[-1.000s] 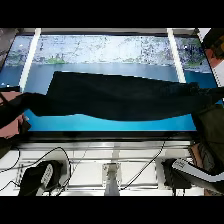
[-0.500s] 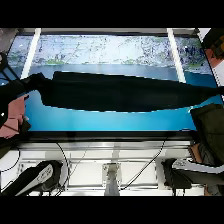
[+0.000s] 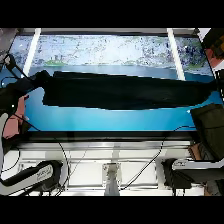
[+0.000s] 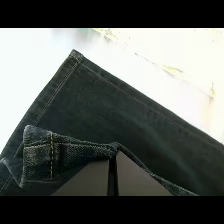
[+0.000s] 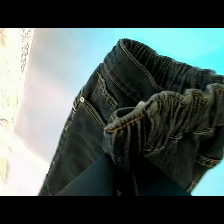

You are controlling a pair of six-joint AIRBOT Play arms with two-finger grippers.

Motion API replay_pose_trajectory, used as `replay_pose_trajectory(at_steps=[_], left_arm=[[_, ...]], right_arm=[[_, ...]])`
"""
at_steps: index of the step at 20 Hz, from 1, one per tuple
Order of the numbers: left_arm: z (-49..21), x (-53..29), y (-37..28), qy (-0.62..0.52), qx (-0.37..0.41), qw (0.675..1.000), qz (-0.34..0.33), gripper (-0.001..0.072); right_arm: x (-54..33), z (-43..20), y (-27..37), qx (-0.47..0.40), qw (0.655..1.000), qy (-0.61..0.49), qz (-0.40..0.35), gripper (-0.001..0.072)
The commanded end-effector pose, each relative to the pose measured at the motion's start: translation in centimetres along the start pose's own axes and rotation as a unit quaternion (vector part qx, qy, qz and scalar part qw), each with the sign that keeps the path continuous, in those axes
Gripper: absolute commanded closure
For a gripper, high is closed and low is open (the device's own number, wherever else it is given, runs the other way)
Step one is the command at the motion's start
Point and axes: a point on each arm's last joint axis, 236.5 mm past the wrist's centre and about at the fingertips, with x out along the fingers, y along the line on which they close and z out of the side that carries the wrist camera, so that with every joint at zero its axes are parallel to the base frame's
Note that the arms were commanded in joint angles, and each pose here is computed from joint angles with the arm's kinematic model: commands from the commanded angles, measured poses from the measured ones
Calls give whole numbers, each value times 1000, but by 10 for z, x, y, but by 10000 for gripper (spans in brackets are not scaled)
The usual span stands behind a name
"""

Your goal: Fold the clothes and pants, and hang the long-sleeved shirts on hangers.

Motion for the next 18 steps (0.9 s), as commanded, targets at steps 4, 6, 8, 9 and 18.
replay_pose_trajectory(at_steps=[4,6,8,9,18], left_arm=[[5,38,-9,8,-4,1000,-6,704],[7,51,-9,12,-14,1000,-5,704],[5,62,-10,18,-18,1000,-5,704],[3,67,-10,21,-18,1000,-5,703],[26,101,-3,-47,-74,996,3,698]], right_arm=[[23,5,14,31,999,-18,15,664],[30,6,12,43,999,-18,13,665],[36,9,15,45,999,-23,20,664],[40,10,19,47,998,-26,25,664],[77,22,95,79,988,-60,123,657]])
